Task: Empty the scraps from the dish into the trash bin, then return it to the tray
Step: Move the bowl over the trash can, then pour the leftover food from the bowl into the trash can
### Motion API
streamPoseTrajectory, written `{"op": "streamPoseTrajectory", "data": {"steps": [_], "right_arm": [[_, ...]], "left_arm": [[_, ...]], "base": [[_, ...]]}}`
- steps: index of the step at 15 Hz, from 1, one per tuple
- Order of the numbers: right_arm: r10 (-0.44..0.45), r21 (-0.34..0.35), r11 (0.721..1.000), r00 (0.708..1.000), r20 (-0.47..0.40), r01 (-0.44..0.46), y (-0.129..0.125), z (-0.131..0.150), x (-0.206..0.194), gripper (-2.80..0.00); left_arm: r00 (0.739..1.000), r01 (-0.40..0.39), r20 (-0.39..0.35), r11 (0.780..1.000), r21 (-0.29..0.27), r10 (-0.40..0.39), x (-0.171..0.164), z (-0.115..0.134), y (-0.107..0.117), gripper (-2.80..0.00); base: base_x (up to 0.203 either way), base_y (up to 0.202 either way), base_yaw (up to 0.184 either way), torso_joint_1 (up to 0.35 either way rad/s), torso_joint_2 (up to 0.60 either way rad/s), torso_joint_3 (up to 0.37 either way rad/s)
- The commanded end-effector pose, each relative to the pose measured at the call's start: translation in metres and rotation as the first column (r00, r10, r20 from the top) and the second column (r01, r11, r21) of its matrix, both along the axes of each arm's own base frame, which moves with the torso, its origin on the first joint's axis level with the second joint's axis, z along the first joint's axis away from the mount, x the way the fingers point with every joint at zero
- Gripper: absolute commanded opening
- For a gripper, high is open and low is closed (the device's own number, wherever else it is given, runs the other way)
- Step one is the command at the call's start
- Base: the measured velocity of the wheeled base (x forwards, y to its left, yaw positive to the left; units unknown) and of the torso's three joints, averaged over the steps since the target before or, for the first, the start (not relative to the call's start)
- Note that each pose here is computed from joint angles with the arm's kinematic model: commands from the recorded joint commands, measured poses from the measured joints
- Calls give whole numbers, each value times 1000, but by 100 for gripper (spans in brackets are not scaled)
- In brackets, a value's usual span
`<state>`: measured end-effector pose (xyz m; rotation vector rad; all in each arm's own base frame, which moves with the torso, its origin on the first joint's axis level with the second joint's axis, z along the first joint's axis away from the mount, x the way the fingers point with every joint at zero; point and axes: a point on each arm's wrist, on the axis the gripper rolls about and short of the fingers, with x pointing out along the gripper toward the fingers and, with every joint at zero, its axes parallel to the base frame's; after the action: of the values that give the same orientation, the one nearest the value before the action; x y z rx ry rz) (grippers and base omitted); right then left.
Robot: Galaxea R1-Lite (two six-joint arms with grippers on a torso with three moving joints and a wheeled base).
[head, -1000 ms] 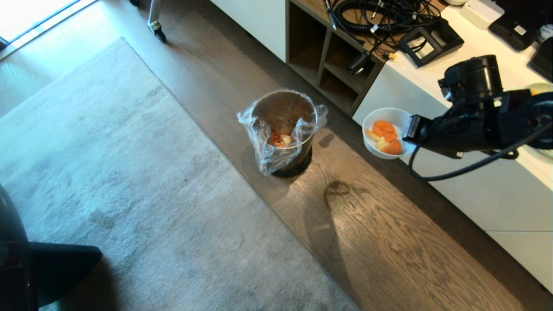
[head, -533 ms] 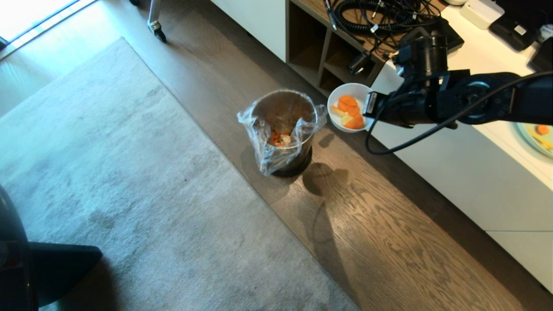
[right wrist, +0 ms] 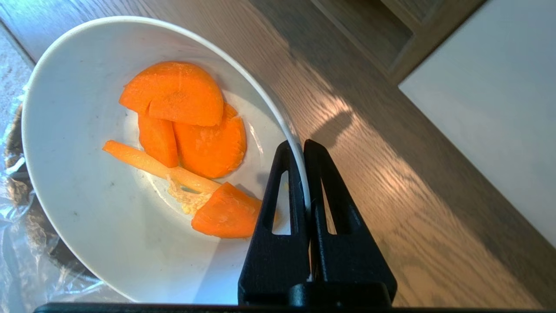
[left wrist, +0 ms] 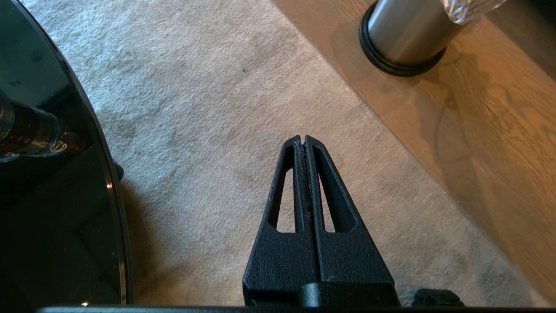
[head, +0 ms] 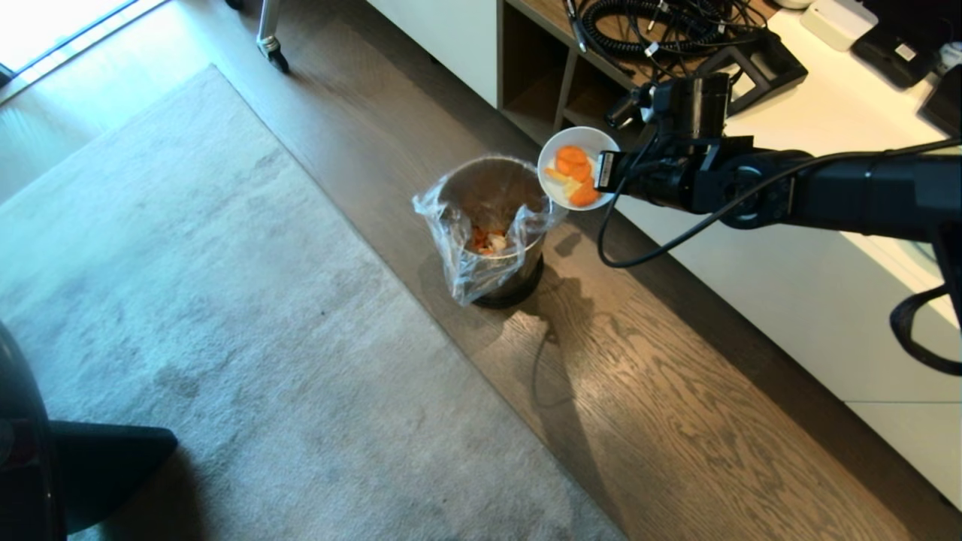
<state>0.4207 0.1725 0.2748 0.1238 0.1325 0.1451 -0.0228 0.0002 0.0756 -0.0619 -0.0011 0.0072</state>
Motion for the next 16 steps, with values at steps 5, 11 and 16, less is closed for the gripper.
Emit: {"op": "streamPoseTrajectory", "data": {"steps": [5,11,16], "right_arm": [[43,-24,999,996,78,-41,19,1,-1,-280],[97,-10,995,989,112,-96,43,2,-11,-280],[133,18,990,975,179,-138,66,-8,-9,-280]], "left_arm": [[1000,0,1,1000,-1,0,0,0,0,-280],[1000,0,1,1000,-1,0,0,0,0,-280],[1000,0,1,1000,-1,0,0,0,0,-280]], "base": [[0,0,0,0,0,0],[0,0,0,0,0,0],[0,0,0,0,0,0]]}}
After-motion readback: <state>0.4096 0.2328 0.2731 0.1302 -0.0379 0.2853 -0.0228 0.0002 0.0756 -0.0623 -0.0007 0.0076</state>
